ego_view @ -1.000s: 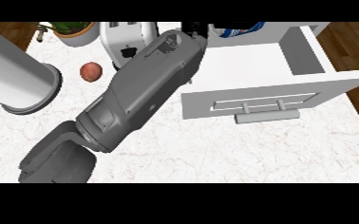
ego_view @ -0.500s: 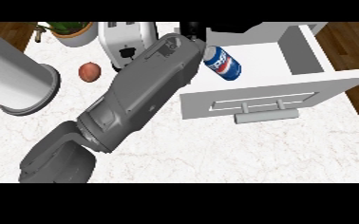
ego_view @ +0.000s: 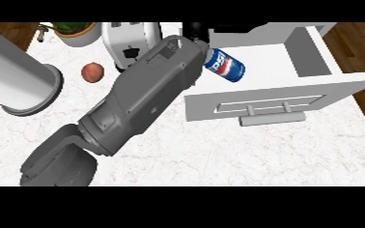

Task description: Pick up the can, place it into the drawer and close the drawer

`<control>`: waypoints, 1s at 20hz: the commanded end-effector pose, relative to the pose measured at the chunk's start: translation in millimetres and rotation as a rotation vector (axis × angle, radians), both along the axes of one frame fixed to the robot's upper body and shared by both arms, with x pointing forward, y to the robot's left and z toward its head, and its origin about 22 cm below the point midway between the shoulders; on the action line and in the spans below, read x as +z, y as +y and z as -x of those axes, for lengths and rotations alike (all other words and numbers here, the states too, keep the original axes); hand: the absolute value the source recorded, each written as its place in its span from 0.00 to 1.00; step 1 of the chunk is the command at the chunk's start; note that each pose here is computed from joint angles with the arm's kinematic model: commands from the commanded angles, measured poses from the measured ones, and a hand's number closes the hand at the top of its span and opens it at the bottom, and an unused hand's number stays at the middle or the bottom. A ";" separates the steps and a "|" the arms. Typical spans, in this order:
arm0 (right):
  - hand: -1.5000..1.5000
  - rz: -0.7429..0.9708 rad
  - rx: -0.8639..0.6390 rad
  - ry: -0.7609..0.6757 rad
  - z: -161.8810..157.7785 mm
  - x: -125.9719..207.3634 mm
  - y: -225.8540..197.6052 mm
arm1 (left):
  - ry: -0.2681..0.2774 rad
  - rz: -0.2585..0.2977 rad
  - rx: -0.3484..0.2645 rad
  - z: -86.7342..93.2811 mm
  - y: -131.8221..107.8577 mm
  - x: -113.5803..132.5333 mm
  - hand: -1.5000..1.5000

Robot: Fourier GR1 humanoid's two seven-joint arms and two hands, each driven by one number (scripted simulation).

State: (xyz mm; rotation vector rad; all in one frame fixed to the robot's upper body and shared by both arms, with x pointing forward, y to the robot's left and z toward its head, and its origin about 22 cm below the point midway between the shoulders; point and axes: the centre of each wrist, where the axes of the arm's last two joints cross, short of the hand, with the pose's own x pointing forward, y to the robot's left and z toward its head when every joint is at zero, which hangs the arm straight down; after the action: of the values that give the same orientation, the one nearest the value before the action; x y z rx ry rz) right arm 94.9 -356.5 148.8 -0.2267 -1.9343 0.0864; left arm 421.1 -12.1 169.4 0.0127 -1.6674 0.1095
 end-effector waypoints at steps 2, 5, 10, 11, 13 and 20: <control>0.00 0.199 0.029 -0.087 4.1 24.0 15.2 | -0.036 0.028 -0.002 1.1 2.3 -6.1 0.00; 0.00 0.255 0.029 -0.123 -13.9 26.3 18.0 | -0.076 0.026 -0.016 -0.5 -2.3 7.3 0.00; 0.00 0.398 0.013 -0.117 -36.4 25.3 39.5 | -0.092 0.024 -0.002 4.7 -7.1 7.1 0.00; 0.00 0.412 0.004 -0.133 -50.4 30.6 46.4 | -0.104 0.030 -0.014 2.4 -13.2 28.5 0.00; 0.00 0.470 0.018 -0.124 -57.6 25.1 57.8 | -0.073 0.037 -0.022 6.0 -12.1 17.1 0.00; 0.00 0.631 -0.004 -0.145 -101.3 16.9 95.1 | -0.038 0.063 -0.024 8.4 -9.7 10.6 0.00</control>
State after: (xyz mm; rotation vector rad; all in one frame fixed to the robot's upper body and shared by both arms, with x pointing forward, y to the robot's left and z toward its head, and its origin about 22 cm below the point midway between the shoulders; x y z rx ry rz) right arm 177.5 -283.6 170.6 -0.5970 -1.9930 0.6115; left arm 414.5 -22.9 184.6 -0.0456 -1.7238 0.1415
